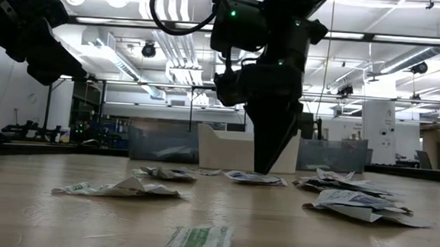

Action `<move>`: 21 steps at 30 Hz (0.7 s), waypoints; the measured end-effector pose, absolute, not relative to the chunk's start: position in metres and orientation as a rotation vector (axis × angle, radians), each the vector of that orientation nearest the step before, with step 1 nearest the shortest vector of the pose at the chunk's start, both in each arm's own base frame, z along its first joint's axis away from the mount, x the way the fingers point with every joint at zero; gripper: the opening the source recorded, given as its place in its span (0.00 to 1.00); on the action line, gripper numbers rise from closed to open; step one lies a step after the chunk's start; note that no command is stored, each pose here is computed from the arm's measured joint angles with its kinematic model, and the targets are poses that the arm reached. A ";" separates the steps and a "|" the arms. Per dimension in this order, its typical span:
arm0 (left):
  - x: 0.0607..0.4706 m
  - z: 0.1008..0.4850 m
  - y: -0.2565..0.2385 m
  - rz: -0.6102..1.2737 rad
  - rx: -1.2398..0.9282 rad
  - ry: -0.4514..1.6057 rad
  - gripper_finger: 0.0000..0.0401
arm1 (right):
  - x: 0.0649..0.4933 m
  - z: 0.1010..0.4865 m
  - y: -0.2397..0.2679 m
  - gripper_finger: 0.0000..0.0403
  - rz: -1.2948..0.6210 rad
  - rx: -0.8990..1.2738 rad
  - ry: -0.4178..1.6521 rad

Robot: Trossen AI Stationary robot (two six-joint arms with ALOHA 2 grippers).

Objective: Pick & Place First Aid Supplies
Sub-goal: Put the blue alcohol pad into the middle gray bin

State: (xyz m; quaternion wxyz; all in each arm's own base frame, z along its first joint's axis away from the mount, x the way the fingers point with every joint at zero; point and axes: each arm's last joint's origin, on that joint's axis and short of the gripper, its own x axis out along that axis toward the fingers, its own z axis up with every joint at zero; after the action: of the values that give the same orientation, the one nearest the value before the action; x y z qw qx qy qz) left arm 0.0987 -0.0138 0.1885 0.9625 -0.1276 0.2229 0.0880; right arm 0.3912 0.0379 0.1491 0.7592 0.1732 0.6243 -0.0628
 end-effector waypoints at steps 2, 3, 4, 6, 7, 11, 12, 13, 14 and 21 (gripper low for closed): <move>0.099 0.189 -0.014 0.178 -0.259 0.451 0.24 | 0.391 0.147 0.038 0.33 -0.136 0.378 1.357; 0.099 0.189 -0.014 0.178 -0.259 0.451 0.24 | 0.391 0.146 0.038 0.33 -0.136 0.379 1.352; 0.099 0.188 -0.014 0.178 -0.258 0.452 0.24 | 0.390 0.145 0.038 0.33 -0.137 0.380 1.352; 0.099 0.188 -0.014 0.178 -0.258 0.452 0.24 | 0.389 0.143 0.039 0.32 -0.142 0.379 1.354; 0.099 0.188 -0.014 0.179 -0.259 0.452 0.24 | 0.388 0.142 0.039 0.31 -0.143 0.377 1.354; 0.099 0.188 -0.014 0.179 -0.258 0.452 0.24 | 0.387 0.141 0.038 0.27 -0.184 0.373 1.347; 0.099 0.188 -0.014 0.179 -0.258 0.453 0.24 | 0.387 0.141 0.038 0.25 -0.190 0.369 1.346; 0.099 0.188 -0.014 0.179 -0.258 0.453 0.24 | 0.387 0.140 0.038 0.23 -0.198 0.367 1.344; 0.099 0.188 -0.014 0.179 -0.258 0.453 0.24 | 0.387 0.140 0.038 0.22 -0.202 0.366 1.344; 0.099 0.188 -0.014 0.180 -0.258 0.456 0.24 | 0.386 0.140 0.038 0.07 -0.207 0.371 1.347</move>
State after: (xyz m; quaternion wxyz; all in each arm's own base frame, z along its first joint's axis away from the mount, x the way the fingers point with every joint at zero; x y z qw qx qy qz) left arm 0.0986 -0.0138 0.1878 0.9620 -0.1272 0.2249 0.0887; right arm 0.3865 0.0379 0.1400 0.7609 0.1703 0.6189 -0.0953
